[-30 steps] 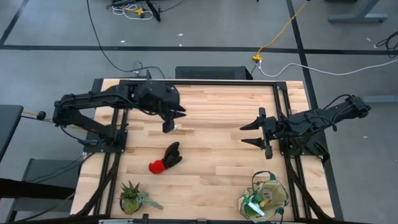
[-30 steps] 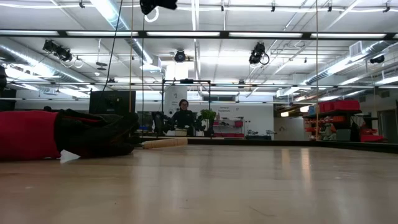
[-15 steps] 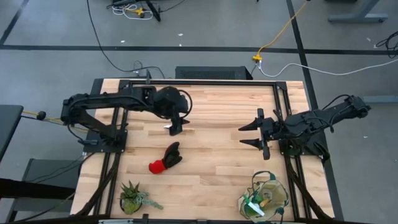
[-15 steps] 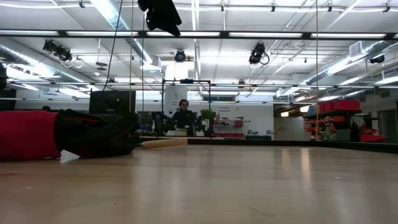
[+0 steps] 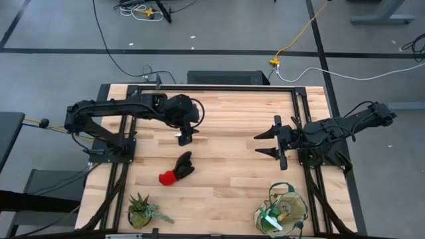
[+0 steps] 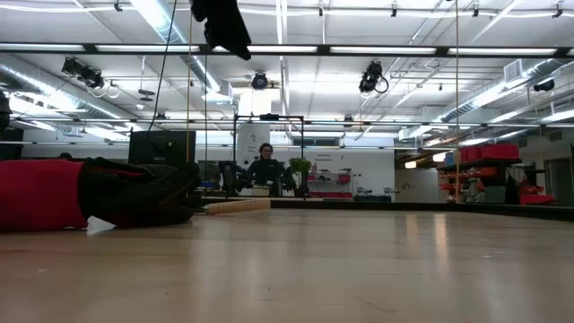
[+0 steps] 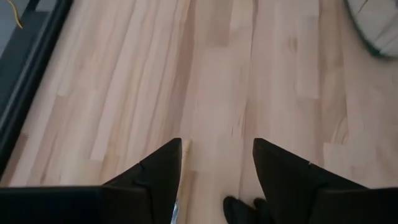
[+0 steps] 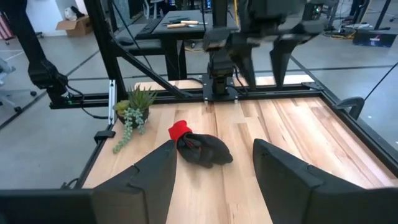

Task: Pick & Place Garden tools in Gardening bag
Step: Put the brown hand trowel into the gardening bag

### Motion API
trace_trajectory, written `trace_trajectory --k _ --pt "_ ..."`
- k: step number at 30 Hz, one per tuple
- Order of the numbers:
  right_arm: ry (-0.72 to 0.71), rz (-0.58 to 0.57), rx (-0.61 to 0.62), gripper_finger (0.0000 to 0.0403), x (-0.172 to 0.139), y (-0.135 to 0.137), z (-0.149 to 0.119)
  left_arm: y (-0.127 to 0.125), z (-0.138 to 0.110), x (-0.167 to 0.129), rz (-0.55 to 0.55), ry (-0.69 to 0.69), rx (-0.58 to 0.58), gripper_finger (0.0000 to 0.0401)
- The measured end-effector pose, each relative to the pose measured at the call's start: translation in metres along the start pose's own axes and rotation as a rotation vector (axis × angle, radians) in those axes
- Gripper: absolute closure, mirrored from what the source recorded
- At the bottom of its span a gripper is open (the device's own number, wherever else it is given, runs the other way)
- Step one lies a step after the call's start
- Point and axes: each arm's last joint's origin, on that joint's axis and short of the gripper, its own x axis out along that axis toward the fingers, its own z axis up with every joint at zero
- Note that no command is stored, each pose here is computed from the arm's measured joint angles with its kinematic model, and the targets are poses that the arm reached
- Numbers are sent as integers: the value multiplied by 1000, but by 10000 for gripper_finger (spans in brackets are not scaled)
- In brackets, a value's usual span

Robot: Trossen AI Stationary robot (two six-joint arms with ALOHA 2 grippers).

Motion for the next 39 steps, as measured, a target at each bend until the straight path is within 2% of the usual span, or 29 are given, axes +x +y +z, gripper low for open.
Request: trace_trajectory --k 7,25,39 --pt "-10 -17 10 191 1 -3 1 1 -23 9 1 20 0 199" --pt "-30 -47 11 191 4 -4 3 6 -79 2 62 -99 -36 200" --pt "-17 -54 11 191 11 -3 1 6 -102 23 71 -69 -25 200"
